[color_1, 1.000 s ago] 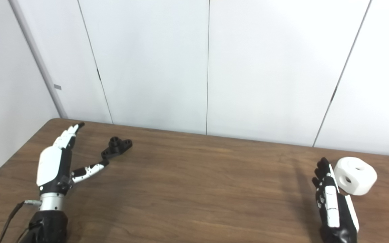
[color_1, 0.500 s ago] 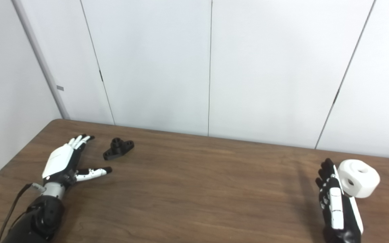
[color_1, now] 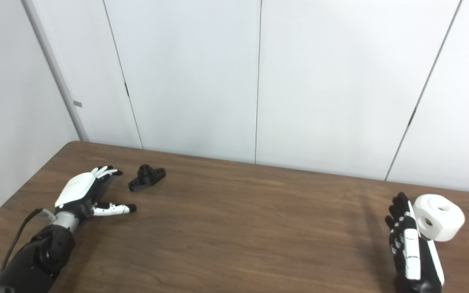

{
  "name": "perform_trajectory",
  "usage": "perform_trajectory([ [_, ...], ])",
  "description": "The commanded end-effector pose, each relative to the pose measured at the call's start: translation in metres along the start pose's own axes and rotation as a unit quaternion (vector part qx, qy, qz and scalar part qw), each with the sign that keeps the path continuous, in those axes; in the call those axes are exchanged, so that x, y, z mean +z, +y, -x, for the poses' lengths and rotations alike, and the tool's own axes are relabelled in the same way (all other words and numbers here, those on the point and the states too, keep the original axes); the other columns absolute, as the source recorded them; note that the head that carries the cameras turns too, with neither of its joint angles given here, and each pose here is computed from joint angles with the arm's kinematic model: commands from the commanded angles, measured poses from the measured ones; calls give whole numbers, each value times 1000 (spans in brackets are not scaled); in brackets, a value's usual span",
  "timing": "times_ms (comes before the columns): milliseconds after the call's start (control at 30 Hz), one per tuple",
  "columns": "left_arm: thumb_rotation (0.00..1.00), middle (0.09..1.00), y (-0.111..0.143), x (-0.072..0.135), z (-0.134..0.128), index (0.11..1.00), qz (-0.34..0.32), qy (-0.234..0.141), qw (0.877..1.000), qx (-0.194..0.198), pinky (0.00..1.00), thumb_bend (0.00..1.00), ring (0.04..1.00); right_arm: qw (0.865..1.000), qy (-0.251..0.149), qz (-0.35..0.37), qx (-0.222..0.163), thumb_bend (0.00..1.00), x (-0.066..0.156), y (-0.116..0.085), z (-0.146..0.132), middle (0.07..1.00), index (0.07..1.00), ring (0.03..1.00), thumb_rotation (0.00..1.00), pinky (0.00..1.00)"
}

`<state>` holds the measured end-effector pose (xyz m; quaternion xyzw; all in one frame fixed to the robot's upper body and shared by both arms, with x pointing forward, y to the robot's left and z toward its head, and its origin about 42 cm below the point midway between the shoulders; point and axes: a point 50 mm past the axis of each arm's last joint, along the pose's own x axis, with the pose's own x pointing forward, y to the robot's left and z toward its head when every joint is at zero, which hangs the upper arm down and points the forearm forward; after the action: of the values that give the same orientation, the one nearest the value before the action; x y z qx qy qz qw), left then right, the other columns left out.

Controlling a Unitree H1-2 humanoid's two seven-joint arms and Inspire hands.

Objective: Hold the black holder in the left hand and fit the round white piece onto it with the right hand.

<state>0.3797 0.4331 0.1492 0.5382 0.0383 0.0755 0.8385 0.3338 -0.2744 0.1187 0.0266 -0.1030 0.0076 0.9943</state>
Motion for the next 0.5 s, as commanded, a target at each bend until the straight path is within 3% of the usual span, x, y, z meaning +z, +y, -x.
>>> perform_trajectory([
  [0,473,971,34,3,-18,859,-8,-9,999,32,1000,941,1000,999,50,-17,-9,328,-26,-1,29,1000,1000,1000,1000,1000],
  [467,488,963,26,0,-32,839,-13,-2,1000,-3,1000,948,1000,999,50,-13,-11,326,-20,-2,33,1000,1000,1000,1000,1000],
])
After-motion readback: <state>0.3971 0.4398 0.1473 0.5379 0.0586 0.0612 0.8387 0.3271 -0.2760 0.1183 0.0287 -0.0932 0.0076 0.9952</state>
